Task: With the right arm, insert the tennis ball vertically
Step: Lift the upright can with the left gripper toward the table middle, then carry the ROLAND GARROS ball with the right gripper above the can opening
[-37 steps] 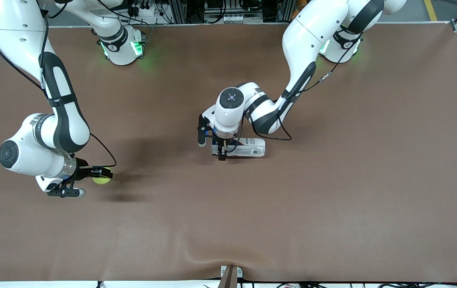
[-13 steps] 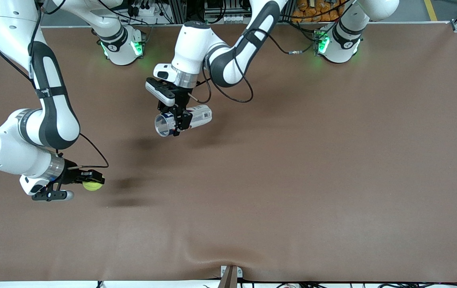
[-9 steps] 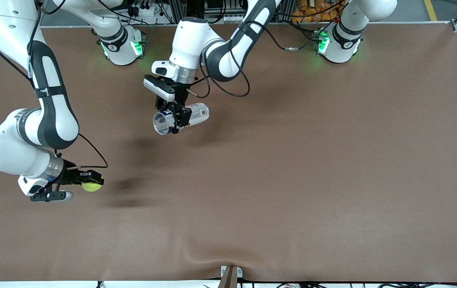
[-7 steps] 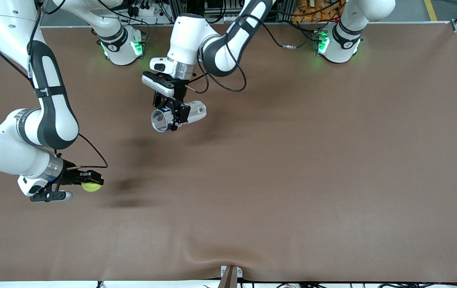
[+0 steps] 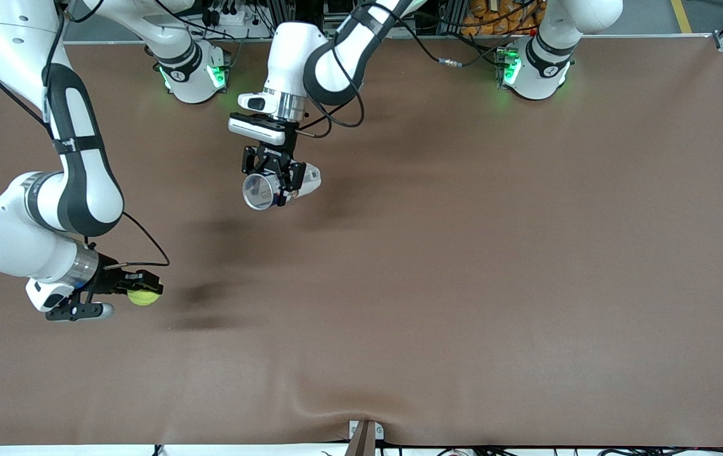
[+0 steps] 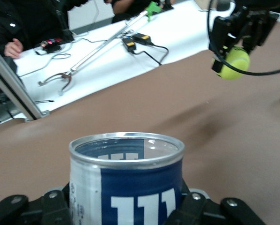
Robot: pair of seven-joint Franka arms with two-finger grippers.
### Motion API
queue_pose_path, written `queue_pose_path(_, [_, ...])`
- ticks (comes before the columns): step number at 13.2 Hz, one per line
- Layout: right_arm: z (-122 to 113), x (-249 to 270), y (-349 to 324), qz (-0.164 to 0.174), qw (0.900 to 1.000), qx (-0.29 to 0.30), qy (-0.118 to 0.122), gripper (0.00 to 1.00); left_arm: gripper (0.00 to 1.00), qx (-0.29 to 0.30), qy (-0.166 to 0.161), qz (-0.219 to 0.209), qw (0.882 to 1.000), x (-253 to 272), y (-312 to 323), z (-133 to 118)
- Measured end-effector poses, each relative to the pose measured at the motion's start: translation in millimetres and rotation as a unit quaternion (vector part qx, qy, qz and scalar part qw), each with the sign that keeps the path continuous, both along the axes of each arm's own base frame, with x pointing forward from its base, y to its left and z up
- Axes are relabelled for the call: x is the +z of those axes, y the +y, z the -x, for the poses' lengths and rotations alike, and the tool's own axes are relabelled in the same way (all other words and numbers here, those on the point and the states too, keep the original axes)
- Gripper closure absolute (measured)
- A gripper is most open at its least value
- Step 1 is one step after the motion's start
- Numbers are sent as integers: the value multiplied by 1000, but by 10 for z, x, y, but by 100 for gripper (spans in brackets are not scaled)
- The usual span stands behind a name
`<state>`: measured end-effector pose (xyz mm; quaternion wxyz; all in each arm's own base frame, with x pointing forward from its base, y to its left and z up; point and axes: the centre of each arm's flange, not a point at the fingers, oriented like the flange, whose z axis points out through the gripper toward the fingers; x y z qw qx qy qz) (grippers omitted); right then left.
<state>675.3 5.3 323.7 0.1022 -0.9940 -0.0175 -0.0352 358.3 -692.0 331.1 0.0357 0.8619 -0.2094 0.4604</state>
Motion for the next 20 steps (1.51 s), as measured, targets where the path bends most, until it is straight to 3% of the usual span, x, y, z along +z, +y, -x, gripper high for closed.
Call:
queue_pose_path(11, [-34,268,292,-7,1000,-1,-11,32,25,46,-100,25,994,-686,40,153])
queue_pose_path(16, [264,618,1076,-24,997,-35,68,32,25,65,-130,38,989,-858,48,214])
queue_pose_path(20, [617,822,1815,-16,988,-66,135,32,25,65,-160,41,984,-978,92,181])
